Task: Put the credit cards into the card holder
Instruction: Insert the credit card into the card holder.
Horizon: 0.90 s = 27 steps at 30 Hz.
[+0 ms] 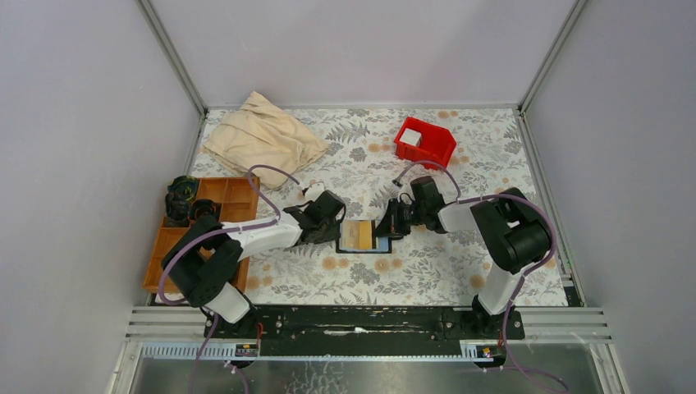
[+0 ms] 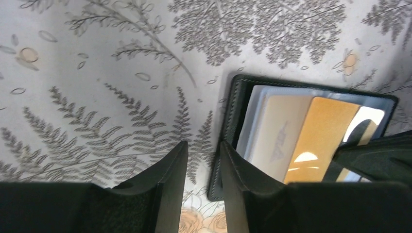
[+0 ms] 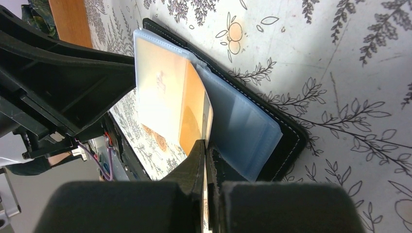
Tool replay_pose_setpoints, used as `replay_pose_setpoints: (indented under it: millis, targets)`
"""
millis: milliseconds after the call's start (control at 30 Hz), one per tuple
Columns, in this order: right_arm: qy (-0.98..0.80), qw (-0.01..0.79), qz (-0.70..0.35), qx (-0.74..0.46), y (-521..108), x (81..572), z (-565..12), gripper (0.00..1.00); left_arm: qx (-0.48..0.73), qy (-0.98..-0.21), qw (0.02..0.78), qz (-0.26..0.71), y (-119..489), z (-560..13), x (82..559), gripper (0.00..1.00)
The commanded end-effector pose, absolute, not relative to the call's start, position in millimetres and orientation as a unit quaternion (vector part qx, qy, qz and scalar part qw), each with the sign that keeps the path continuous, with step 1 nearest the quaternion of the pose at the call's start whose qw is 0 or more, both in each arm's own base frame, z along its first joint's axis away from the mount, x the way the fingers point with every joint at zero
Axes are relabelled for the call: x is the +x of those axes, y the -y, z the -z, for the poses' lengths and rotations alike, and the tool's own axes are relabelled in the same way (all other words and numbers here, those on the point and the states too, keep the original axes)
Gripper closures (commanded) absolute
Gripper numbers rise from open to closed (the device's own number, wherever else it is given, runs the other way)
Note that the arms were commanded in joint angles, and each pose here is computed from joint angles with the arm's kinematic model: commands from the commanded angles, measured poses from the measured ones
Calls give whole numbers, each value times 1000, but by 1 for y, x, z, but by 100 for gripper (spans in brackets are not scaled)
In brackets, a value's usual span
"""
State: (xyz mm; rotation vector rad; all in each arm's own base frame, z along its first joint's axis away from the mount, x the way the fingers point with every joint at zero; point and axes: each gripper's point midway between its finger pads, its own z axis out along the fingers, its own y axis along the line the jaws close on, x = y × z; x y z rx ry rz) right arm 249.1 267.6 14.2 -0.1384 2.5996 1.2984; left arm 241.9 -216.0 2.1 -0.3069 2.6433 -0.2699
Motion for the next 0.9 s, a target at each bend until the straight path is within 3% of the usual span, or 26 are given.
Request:
replay_pose_setpoints:
  millis: [0,867]
  targets:
    - [-907,85,-411,-45,-262,226,8,100,-94,-991,93,9,176,66,167,62]
    - [-905,89,-412,-55,-271,235,6,100,-117,-987,111,-2,161,51,159,61]
